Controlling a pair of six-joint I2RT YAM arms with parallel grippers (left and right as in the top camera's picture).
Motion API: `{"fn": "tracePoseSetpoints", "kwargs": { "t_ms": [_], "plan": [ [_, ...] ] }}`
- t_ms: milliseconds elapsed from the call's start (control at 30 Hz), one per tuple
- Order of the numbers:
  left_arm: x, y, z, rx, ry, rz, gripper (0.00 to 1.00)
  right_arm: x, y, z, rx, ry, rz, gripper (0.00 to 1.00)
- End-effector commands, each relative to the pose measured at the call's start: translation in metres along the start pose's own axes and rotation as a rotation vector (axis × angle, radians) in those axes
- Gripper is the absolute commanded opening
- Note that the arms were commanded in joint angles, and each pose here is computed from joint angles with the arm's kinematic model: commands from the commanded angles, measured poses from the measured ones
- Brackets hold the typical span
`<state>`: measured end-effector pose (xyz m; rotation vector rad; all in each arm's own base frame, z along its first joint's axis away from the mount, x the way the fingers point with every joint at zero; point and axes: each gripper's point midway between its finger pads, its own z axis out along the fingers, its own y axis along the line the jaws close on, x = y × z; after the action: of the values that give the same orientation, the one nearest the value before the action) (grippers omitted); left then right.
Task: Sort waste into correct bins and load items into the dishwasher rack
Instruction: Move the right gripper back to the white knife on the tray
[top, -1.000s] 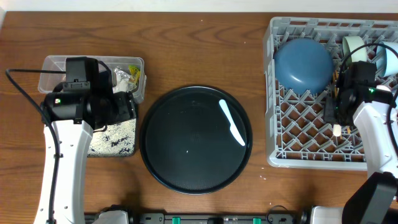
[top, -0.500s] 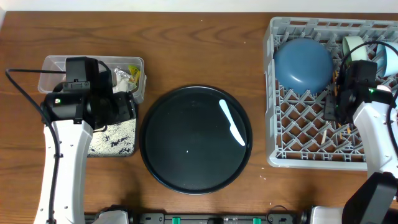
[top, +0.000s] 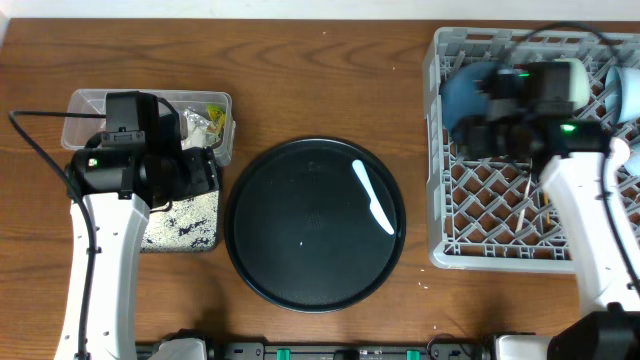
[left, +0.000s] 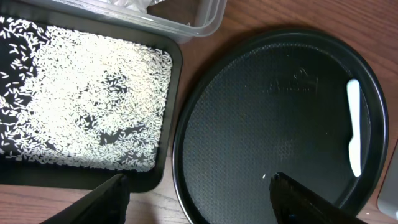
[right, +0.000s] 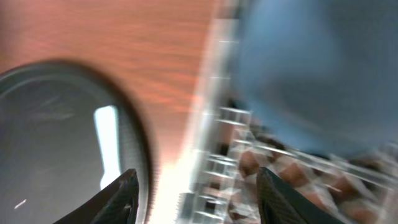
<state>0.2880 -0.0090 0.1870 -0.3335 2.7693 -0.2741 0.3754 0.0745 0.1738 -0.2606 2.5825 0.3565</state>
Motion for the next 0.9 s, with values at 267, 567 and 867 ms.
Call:
{"fn": "tracePoseSetpoints", "kwargs": {
  "t_ms": [267, 567, 867],
  "plan": [
    [0.001, 0.002, 0.001, -0.006, 0.009, -0.012, 0.74, 0.048, 0.093, 0.072, -0.014, 0.228, -0.206, 0.55],
    [0.001, 0.002, 0.001, -0.005, 0.009, -0.012, 0.74, 0.099, 0.11, 0.131, 0.015, 0.413, -0.207, 0.51],
    [0.001, 0.002, 0.001, -0.006, 0.008, -0.012, 0.73, 0.127, 0.097, 0.165, 0.092, 0.502, -0.174, 0.48]
  ]
}}
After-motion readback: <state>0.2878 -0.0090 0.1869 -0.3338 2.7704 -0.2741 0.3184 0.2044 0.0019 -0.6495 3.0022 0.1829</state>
